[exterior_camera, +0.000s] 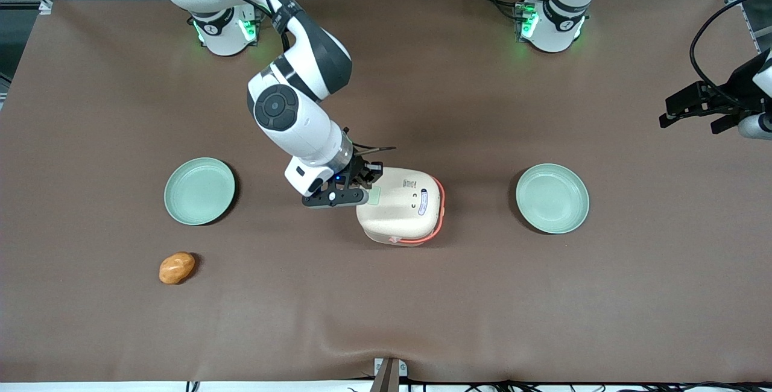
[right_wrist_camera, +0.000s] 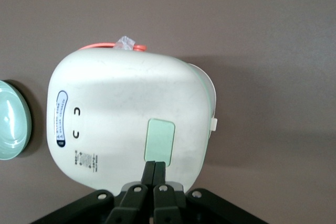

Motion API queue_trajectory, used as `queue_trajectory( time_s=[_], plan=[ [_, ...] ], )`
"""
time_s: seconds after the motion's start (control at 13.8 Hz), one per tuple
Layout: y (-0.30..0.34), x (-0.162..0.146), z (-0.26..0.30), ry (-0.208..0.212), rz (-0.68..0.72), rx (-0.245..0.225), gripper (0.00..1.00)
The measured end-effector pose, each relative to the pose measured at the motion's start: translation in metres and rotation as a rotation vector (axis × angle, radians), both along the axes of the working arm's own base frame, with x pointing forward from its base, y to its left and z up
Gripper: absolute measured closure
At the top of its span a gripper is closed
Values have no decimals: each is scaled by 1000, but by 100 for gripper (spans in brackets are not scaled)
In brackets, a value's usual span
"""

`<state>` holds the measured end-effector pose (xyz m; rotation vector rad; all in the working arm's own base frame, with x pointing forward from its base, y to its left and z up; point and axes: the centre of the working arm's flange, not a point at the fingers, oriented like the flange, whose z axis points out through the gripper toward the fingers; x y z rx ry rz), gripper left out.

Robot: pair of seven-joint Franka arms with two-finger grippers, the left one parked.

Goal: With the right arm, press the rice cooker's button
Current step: 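Press down on the rice cooker's lid button with the right gripper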

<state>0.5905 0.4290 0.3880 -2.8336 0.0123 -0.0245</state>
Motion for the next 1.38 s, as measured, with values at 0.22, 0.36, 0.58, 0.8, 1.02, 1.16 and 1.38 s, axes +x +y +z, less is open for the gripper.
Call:
queue_trajectory(
  time_s=[0.22,0.36,0.58,0.8,1.02,1.16,1.38],
  plan=[
    [2,3,-10,-3,-4,4,99],
    [9,2,-19,-12,-1,12,99],
    [15,-1,-26,-9,5,12,99],
    [16,-1,-27,-9,6,12,99],
    [17,0,-29,-9,6,10,99],
    [18,0,-30,-13,7,7,99],
    [18,0,-30,-13,7,5,99]
  ],
)
